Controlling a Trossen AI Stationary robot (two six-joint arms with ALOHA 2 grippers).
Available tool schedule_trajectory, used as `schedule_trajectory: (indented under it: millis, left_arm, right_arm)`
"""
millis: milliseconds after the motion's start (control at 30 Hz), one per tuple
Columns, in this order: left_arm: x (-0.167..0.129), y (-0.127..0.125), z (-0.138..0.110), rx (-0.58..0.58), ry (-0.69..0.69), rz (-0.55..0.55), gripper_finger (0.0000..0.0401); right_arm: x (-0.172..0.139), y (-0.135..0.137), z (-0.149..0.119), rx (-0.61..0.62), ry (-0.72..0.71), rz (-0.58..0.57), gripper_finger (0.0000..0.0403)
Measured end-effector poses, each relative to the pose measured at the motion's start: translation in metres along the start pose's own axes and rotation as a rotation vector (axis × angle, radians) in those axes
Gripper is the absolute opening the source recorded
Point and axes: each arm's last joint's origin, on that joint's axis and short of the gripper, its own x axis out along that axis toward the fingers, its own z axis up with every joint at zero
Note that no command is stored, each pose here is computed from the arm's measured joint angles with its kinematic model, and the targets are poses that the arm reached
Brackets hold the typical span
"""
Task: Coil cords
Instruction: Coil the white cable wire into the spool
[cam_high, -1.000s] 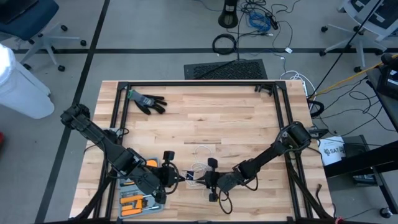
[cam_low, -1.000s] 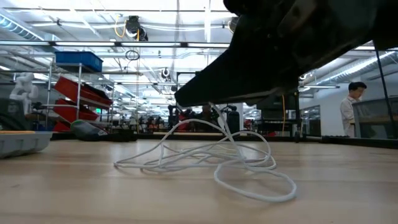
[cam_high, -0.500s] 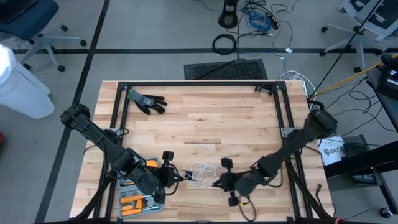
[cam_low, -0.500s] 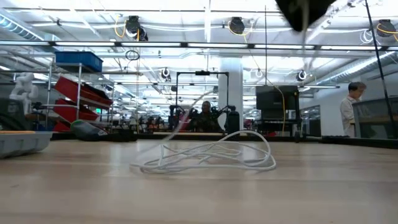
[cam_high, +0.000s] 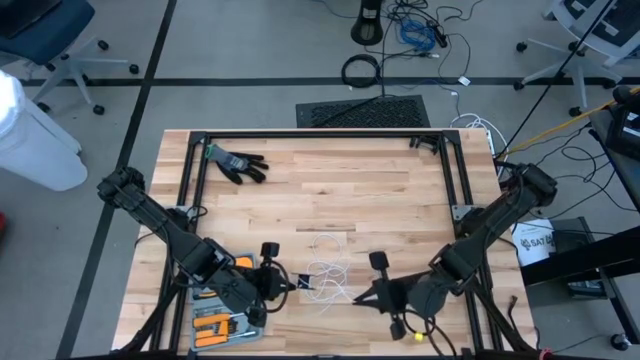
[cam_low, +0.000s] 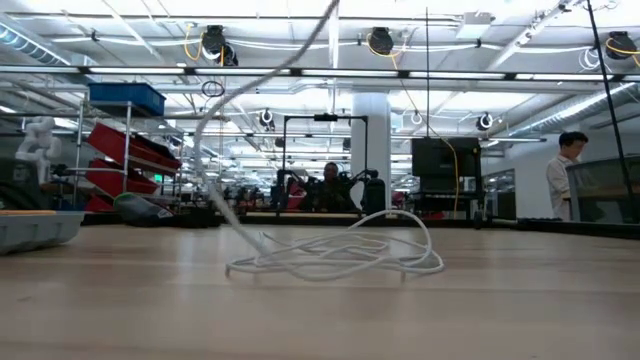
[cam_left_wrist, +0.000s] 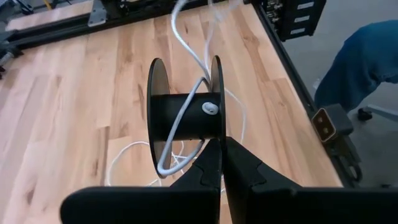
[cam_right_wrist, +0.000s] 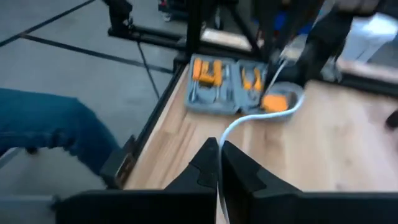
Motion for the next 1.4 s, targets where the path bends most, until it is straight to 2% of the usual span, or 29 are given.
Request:
schedule_trajectory:
  millis: [133,300,533,667,767,1067,1400]
  left_arm:
    - [0.001,0.000,0.000,-0.015,0.004,-0.029,0.0006]
    - [0.001,-0.004,0.004,-0.037,-0.023,-0.116,0.0006]
    - [0.012,-0.014,0.012,0.071,-0.117,-0.225,0.0006]
    - [0.017,-0.018,0.016,0.161,-0.176,-0.244,0.0006]
    - [0.016,-0.018,0.020,0.184,-0.217,-0.254,0.0006]
    - [0.012,-0.021,0.030,0.305,-0.352,-0.266,0.0006]
    - [0.011,-0.021,0.033,0.345,-0.388,-0.252,0.0006]
  right_arm:
    - [0.000,-0.010,0.019,-0.063,-0.045,-0.045,0.0000]
    - [0.003,-0.029,0.036,-0.104,-0.091,-0.116,0.0000]
    - [0.019,-0.049,0.042,-0.121,-0.148,-0.123,0.0000]
    - [0.034,-0.055,0.038,-0.118,-0.136,-0.104,0.0000]
    - [0.046,-0.056,0.030,-0.116,-0.100,-0.106,0.0000]
    - [0.078,-0.047,0.009,-0.077,-0.046,-0.067,0.0000]
    - [0.084,-0.035,0.003,-0.049,-0.044,-0.025,0.0000]
